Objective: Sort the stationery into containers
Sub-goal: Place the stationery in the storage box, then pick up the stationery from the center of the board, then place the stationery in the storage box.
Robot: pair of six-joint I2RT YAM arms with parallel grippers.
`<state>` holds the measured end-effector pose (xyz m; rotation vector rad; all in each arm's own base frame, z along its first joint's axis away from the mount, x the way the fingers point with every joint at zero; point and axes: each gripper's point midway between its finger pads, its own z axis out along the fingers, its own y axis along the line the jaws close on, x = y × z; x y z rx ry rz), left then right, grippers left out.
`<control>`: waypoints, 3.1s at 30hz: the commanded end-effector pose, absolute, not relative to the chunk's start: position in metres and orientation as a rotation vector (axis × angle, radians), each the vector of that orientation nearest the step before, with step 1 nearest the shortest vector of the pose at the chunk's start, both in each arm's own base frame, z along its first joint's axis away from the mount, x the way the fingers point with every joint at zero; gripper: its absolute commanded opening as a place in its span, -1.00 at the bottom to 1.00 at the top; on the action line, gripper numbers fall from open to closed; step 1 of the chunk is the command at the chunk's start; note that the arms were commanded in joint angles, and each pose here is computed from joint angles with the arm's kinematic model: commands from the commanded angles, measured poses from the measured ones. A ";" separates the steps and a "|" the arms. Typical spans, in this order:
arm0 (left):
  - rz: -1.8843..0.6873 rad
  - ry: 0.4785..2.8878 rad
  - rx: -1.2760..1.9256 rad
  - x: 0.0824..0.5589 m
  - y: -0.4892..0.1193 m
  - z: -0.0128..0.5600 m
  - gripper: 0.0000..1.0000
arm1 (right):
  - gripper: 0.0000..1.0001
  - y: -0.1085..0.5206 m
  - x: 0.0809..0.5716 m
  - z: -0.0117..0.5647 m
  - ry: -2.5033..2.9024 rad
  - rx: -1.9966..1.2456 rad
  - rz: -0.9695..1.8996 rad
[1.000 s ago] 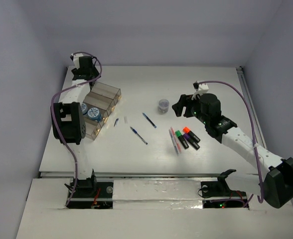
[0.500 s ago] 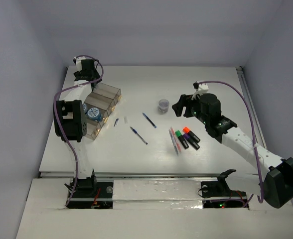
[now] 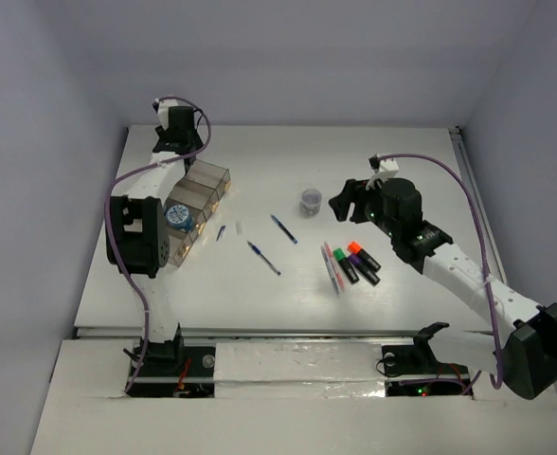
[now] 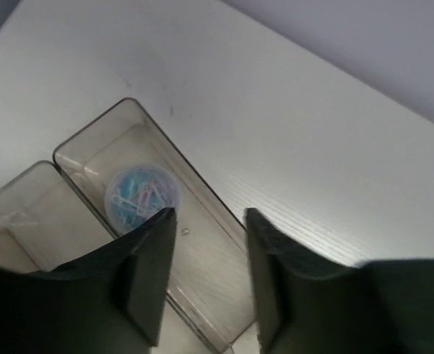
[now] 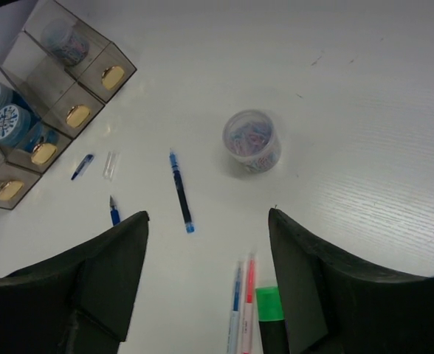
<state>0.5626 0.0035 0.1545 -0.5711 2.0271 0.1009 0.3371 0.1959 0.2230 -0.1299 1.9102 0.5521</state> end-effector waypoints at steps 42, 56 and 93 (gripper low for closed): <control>-0.225 2.175 0.346 0.426 -0.373 0.086 0.51 | 0.71 0.098 0.323 0.282 1.579 0.350 0.335; -0.116 2.118 0.293 0.450 -0.369 0.089 0.14 | 0.67 0.112 0.327 0.279 1.606 0.286 0.374; -0.011 1.923 -0.608 0.519 -0.046 0.164 -0.50 | 0.60 0.126 0.327 0.278 1.628 0.224 0.423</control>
